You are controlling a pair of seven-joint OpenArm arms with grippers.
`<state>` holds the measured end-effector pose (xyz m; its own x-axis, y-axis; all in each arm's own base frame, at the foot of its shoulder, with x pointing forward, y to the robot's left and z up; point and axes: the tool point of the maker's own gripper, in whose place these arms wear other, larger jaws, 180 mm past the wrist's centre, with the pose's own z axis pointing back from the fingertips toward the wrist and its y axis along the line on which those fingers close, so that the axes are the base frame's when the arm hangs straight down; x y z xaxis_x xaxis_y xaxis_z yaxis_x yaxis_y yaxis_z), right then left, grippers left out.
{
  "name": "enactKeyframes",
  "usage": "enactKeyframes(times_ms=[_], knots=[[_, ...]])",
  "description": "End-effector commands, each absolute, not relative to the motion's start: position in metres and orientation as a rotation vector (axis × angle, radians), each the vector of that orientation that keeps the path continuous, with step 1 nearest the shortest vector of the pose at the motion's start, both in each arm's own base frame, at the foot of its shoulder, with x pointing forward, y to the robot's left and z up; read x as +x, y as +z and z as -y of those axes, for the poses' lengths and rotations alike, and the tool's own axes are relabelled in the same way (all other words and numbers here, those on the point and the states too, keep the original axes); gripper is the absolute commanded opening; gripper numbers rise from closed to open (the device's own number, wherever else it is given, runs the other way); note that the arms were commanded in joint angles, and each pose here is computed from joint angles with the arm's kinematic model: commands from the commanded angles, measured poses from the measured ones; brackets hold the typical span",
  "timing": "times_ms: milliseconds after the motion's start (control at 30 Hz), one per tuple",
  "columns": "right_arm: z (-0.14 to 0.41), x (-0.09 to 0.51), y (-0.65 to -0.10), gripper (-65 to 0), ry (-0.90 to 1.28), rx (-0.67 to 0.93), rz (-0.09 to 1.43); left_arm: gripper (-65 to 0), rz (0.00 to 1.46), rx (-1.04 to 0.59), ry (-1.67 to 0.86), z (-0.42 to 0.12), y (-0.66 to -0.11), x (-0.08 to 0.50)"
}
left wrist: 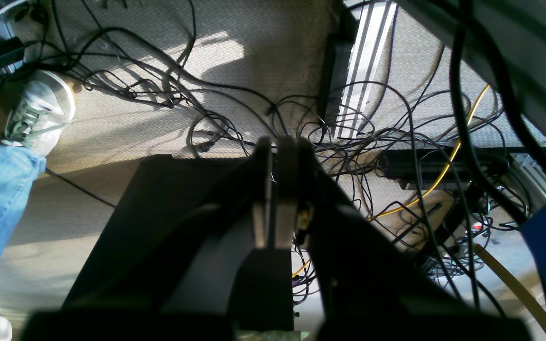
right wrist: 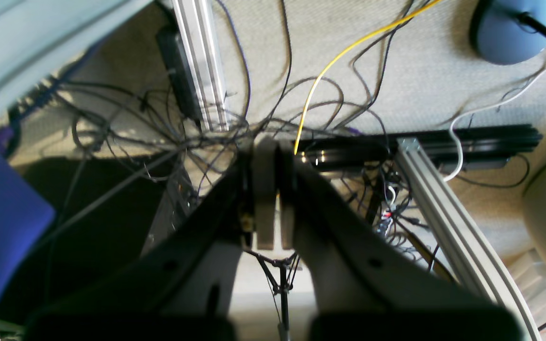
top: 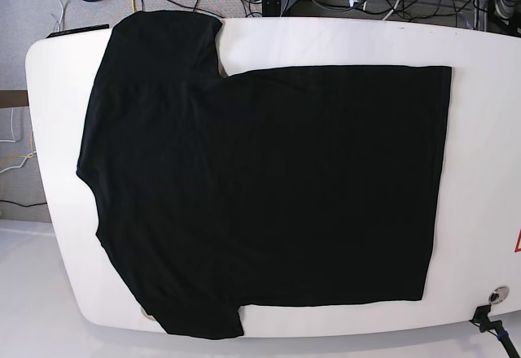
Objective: Fold the T-shirt properly
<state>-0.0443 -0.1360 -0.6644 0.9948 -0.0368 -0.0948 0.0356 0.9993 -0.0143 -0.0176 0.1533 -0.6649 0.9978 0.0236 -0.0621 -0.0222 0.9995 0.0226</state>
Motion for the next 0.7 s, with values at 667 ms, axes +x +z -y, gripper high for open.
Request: enactKeyframes(times_ms=[667], knots=[[0.130, -0.015, -0.664, -63.6, -0.035, 0.003, 0.012, -56.8, 0.017, 0.019, 0.005, -0.154, -0.660, -0.030]])
